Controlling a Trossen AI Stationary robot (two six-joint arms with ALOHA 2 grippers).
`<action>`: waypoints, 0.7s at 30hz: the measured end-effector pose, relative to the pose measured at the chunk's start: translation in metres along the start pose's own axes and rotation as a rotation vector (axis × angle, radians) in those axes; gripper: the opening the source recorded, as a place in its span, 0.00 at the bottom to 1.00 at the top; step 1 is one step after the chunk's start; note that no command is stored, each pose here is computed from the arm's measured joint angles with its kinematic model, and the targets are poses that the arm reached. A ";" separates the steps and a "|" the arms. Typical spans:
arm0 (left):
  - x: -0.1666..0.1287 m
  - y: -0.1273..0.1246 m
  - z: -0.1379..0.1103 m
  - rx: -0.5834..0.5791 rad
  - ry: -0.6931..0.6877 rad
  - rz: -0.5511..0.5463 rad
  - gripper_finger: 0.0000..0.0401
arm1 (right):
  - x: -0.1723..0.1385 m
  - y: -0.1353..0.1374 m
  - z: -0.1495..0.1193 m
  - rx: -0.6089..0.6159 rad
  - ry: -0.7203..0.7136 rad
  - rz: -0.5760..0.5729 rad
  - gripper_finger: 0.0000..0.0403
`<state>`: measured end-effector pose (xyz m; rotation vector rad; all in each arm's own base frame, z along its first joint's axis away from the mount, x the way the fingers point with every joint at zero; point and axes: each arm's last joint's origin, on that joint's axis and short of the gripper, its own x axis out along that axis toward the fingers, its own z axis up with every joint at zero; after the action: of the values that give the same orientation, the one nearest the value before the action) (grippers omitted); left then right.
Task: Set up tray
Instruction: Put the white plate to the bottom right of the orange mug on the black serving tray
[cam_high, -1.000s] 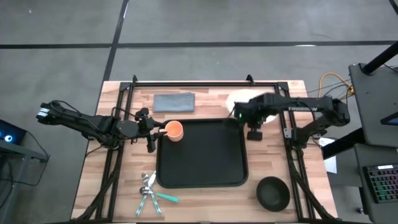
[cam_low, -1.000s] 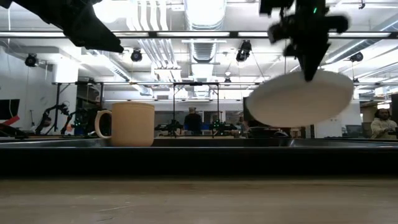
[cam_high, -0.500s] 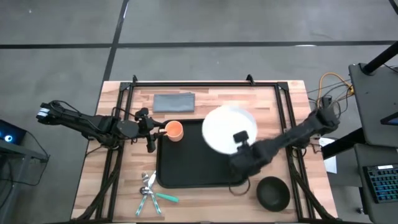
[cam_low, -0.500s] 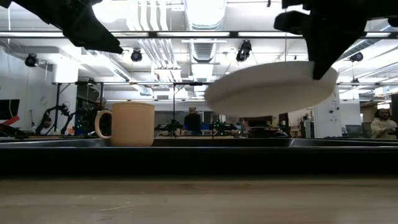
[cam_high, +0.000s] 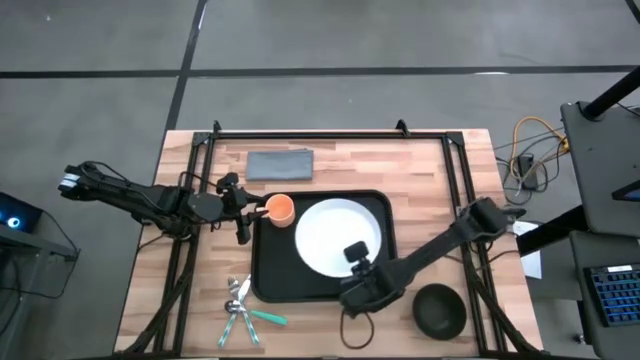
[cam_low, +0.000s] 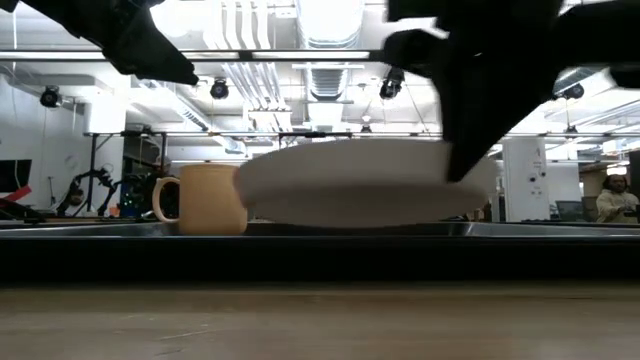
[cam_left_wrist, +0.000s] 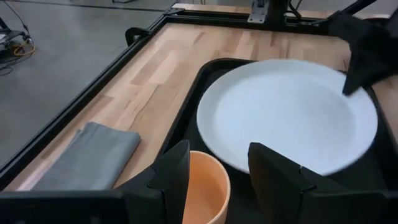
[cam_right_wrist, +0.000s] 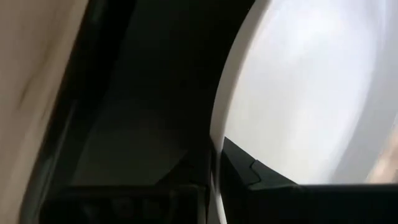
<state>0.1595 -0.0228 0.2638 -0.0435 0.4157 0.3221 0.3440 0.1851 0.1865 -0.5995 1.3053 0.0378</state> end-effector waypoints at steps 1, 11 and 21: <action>0.000 0.000 0.000 0.000 0.001 0.000 0.36 | 0.003 0.001 0.005 -0.004 -0.011 -0.002 0.02; 0.000 0.000 0.000 -0.014 0.001 -0.001 0.36 | 0.031 0.011 0.023 -0.047 0.003 0.015 0.02; 0.000 0.000 0.000 -0.019 0.003 -0.006 0.36 | 0.038 0.007 0.023 -0.022 0.009 0.193 0.05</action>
<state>0.1596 -0.0230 0.2634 -0.0638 0.4153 0.3201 0.3728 0.1894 0.1518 -0.4912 1.3700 0.2090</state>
